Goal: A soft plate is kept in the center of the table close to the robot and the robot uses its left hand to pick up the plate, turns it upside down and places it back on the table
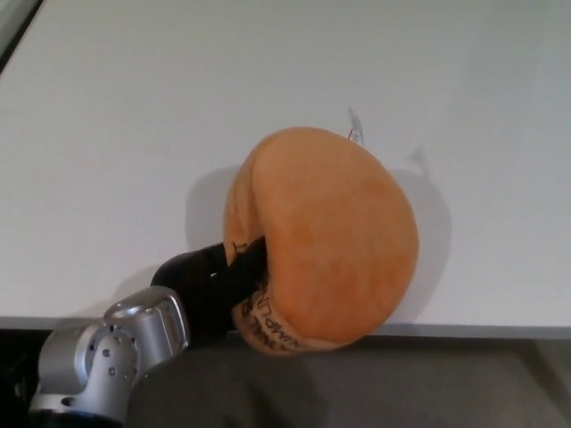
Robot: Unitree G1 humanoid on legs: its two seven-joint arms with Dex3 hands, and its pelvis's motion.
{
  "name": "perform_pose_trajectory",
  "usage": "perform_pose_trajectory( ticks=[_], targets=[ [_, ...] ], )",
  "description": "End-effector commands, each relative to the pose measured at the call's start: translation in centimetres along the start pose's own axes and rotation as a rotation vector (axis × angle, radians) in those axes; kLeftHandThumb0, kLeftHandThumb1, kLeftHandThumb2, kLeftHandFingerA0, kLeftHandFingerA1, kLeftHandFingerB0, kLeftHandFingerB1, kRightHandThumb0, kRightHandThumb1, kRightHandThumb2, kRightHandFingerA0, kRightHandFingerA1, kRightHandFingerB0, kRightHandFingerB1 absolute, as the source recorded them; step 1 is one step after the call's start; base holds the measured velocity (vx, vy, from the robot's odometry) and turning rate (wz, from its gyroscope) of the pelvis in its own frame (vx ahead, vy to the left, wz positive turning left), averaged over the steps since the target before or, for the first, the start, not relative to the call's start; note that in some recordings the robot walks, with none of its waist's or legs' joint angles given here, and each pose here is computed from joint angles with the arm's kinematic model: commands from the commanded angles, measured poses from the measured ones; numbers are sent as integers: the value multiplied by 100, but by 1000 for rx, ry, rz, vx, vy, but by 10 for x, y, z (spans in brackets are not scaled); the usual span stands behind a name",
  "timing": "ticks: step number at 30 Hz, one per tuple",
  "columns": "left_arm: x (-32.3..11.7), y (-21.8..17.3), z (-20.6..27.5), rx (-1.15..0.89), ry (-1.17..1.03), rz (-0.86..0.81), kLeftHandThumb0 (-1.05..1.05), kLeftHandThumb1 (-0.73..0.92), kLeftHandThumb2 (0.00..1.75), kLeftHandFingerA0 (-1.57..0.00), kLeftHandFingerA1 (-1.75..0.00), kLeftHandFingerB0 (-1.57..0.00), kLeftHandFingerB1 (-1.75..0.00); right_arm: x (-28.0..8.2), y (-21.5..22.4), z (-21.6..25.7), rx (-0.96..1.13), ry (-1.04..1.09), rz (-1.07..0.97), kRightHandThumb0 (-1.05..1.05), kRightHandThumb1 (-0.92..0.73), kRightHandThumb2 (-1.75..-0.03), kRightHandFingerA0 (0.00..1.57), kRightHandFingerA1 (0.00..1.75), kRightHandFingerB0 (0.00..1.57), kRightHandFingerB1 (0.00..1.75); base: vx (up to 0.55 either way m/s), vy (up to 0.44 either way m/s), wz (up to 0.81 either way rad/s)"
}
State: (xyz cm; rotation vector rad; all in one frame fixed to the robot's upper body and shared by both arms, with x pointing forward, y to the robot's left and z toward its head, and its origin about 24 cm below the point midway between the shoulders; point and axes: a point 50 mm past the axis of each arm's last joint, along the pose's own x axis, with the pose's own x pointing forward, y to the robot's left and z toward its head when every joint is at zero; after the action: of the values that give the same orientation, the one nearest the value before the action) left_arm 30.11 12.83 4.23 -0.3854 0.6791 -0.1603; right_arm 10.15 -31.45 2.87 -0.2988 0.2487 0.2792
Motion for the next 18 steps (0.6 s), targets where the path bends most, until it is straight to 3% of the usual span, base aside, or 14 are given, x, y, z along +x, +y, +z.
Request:
perform_pose_trajectory(
  ticks=[1, 8, 9, 10, 11, 12, 13, 14, 15, 16, 17, 18],
  targets=[
    [-2, 4, -4, -16, 26, 34, -46, 86, 67, -102, -175, -68, -166, -2, -3, 0, -16, 13, -4, -73, -92, -74, 29, 47, 7, 22, 0, 0, 0],
    [0, 5, -3, -67, -5, 74, -46, 86, 67, -103, -175, -72, -164, -3, -2, 0, -4, 21, -1, -75, -92, -72, 28, 45, 6, 23, 0, 0, 0],
    [0, 4, -3, -74, -10, 78, -46, 86, 67, -102, -175, -71, -165, -4, -2, 1, -11, 22, -3, -75, -77, -109, 24, 54, 6, 27, 0, 0, 0],
    [0, 4, -3, -79, -14, 82, -46, 86, 67, -102, -175, -70, -166, -4, -2, 1, -14, 22, -3, -75, -92, -72, 29, 45, 6, 24, 0, 0, 0],
    [0, 4, -3, -82, -17, 86, -46, 86, 67, -102, -175, -70, -166, -4, -2, 1, -14, 22, -3, -75, -92, -72, 29, 45, 6, 24, 0, 0, 0],
    [0, 4, -3, -94, -24, 91, -45, 86, 67, -101, -175, -67, -165, -3, -2, 0, -7, 21, -3, -75, -77, -111, 25, 56, 3, 26, 0, 0, 0],
    [0, 3, -3, -100, -28, 93, -45, 86, 67, -101, -175, -67, -165, -3, -2, 0, -4, 20, -4, -75, -77, -111, 25, 56, 3, 26, 0, 0, 0],
    [0, 3, -4, -99, -29, 90, -44, 86, 66, -102, -175, -73, -163, -4, -2, 0, 1, 23, -1, -74, -92, -73, 28, 46, 6, 21, 0, 0, 0],
    [0, 3, -5, -101, -27, 90, -43, 85, 66, -102, -175, -74, -162, -4, -2, -1, 2, 22, 0, -74, -78, -111, 24, 56, 3, 26, 0, 0, 0],
    [0, 3, -6, -104, -23, 93, -43, 85, 66, -102, -175, -74, -162, -4, -2, -1, -1, 21, -1, -74, -78, -111, 24, 56, 3, 26, 0, 0, 0],
    [1, 3, -7, -102, -20, 93, -43, 86, 67, -102, -175, -72, -165, -4, -2, -1, 3, 20, -7, -75, -92, -72, 30, 48, 8, 21, 0, 0, 0],
    [1, 3, -7, -102, -19, 93, -43, 86, 67, -102, -175, -72, -165, -4, -2, -1, 5, 19, -10, -75, -92, -72, 30, 48, 8, 21, 0, 0, 0]
  ],
)
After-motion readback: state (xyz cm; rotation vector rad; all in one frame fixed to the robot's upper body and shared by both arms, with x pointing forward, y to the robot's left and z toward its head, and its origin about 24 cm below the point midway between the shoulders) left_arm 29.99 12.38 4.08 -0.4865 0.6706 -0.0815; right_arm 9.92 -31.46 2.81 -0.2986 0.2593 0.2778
